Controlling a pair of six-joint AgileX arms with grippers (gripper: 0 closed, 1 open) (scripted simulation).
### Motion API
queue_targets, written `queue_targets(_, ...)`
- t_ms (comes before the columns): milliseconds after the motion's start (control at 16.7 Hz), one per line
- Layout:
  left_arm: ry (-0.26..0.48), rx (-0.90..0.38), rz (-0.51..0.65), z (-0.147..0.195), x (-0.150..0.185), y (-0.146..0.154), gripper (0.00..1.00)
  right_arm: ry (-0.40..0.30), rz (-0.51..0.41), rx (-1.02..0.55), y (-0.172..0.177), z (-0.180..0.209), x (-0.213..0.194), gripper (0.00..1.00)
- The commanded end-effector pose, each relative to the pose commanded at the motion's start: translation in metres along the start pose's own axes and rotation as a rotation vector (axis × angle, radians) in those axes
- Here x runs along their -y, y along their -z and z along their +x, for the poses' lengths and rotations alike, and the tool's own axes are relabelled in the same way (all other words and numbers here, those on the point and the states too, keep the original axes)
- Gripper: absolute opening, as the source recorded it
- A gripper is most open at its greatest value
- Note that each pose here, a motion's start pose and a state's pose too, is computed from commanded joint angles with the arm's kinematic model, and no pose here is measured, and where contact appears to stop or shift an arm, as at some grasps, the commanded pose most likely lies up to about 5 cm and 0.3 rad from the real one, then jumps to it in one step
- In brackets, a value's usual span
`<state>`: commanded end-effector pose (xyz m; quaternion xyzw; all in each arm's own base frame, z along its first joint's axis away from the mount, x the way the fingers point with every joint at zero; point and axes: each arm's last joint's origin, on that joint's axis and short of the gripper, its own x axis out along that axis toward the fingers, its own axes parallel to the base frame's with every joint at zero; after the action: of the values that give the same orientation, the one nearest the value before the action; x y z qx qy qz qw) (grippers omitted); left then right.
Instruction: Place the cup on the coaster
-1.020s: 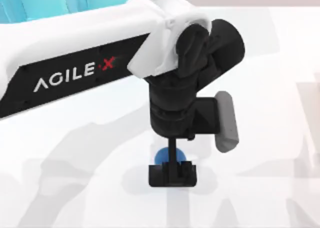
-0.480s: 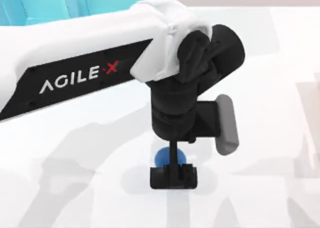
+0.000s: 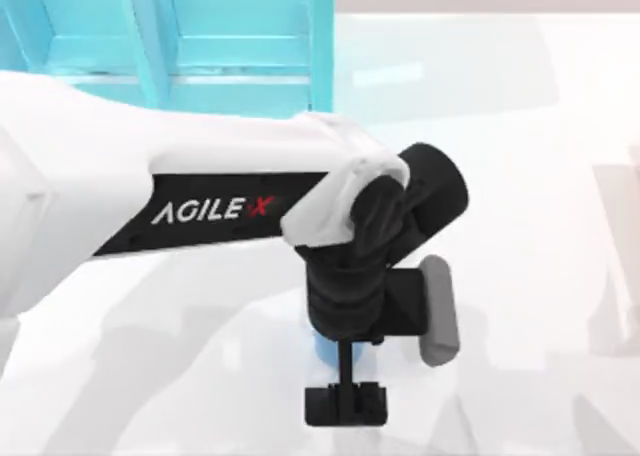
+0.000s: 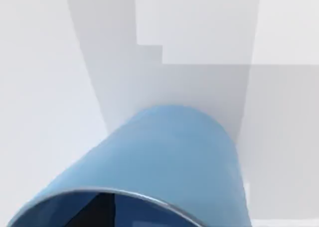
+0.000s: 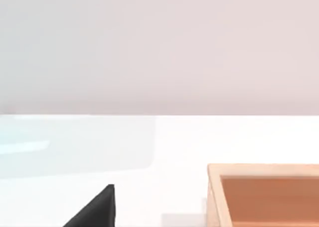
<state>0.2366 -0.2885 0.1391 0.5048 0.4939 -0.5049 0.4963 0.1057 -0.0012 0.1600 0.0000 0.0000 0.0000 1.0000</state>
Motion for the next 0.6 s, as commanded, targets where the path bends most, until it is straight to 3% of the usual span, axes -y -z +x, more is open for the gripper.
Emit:
queue_targets(300, 0.002, -0.002, 0.0, 0.0041, 0.0007, 0.0006, 1.0, 0.0, 0.0, 0.0, 0.0, 0.0, 0.0, 1.0)
queue_targets(600, 0.002, -0.002, 0.0, 0.0041, 0.0007, 0.0006, 0.62, 0.0, 0.0, 0.0, 0.0, 0.0, 0.0, 1.0)
